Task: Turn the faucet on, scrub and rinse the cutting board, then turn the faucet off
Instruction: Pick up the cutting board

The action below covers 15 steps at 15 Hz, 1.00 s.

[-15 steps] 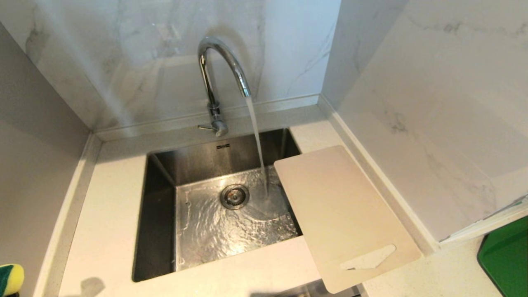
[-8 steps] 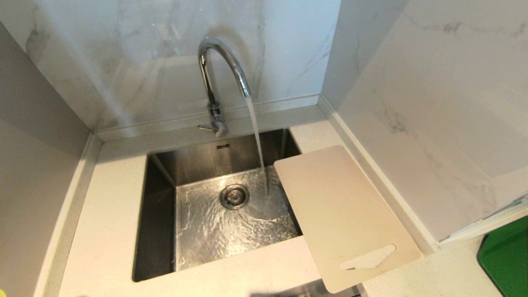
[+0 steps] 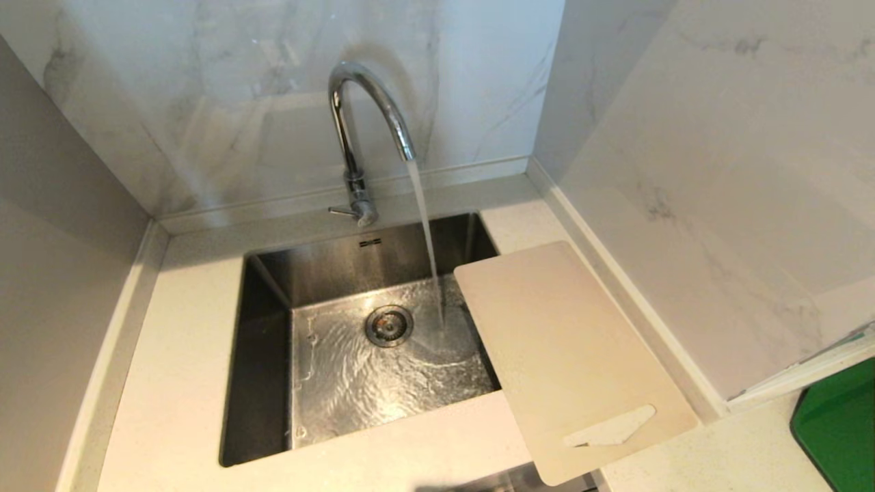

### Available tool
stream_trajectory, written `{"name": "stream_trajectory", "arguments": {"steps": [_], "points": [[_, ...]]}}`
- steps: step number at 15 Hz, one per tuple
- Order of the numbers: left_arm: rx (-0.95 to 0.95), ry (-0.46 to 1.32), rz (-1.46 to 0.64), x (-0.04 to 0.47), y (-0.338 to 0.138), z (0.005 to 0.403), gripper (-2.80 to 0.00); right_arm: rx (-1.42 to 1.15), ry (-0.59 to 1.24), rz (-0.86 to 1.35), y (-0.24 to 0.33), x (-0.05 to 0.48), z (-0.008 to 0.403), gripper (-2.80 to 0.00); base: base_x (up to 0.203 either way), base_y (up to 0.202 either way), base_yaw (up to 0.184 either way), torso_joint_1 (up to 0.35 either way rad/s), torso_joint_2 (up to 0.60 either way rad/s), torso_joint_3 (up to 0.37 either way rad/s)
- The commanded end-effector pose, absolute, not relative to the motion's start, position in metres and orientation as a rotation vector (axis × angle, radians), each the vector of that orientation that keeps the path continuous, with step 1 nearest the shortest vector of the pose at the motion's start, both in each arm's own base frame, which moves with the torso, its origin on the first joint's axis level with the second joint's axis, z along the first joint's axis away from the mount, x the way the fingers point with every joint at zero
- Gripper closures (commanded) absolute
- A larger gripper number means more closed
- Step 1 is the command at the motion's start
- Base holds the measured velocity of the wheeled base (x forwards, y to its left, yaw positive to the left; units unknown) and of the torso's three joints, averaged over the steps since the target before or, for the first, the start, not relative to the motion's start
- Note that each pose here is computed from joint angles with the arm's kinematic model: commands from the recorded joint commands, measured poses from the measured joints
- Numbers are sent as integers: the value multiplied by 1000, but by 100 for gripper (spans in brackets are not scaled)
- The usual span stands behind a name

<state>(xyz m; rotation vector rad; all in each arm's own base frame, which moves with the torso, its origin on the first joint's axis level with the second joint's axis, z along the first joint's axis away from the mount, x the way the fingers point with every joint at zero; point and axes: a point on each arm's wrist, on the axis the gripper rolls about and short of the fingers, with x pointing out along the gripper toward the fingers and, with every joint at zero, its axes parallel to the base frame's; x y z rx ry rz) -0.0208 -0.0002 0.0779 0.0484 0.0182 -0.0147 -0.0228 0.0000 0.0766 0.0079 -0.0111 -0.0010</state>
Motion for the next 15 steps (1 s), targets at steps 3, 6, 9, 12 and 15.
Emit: {"name": "stream_trajectory", "arguments": {"steps": [3,6,9,12,15], "points": [[41,-14,-14,-23,0,76,0,8,-11,0,0,-23,77,0,0,0,0,0,0,0],[2,-11,-6,-23,0,76,0,8,-11,0,0,-23,77,0,0,0,0,0,0,0],[0,-9,-5,-23,0,76,0,8,-11,-1,0,-23,77,0,0,0,0,0,0,0],[-2,-9,-3,-23,0,76,0,8,-11,-1,0,-23,77,0,0,0,0,0,0,0],[-2,-9,-3,-23,0,76,0,8,-11,-1,0,-23,77,0,0,0,0,0,0,0]]}}
